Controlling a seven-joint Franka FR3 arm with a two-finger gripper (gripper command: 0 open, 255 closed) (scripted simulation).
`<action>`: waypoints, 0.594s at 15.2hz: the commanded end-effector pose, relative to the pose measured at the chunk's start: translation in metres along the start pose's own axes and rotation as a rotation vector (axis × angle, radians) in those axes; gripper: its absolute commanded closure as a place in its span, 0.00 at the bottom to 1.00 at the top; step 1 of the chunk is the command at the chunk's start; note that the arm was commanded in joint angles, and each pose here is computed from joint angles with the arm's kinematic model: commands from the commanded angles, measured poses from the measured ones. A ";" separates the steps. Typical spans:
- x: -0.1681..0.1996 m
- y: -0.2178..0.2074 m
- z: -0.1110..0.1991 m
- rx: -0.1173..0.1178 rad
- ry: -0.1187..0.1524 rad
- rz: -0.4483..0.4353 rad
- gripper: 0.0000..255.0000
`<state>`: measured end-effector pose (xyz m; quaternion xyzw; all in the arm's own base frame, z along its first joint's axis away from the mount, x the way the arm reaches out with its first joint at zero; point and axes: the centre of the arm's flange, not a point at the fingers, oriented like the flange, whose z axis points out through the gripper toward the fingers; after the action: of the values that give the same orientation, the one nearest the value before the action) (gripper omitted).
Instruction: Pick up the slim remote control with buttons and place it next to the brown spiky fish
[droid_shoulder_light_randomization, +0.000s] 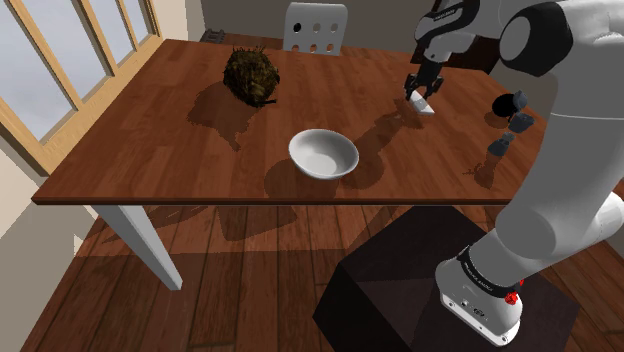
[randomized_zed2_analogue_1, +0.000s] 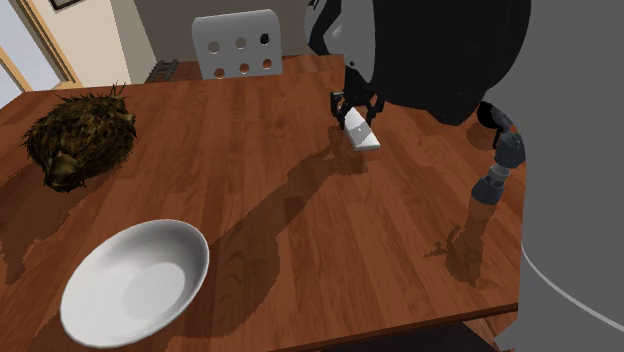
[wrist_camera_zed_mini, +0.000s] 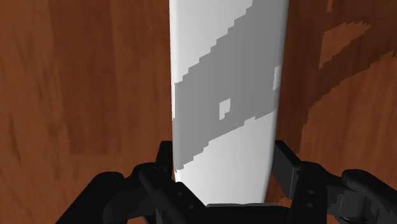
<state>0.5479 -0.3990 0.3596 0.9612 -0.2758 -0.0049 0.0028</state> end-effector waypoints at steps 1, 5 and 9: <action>0.000 -0.001 -0.010 0.000 0.000 0.000 1.00; -0.001 0.000 -0.031 0.000 0.000 0.000 1.00; -0.001 0.000 -0.052 0.000 0.000 0.000 1.00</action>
<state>0.5483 -0.3981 0.4063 0.9612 -0.2759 -0.0048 0.0028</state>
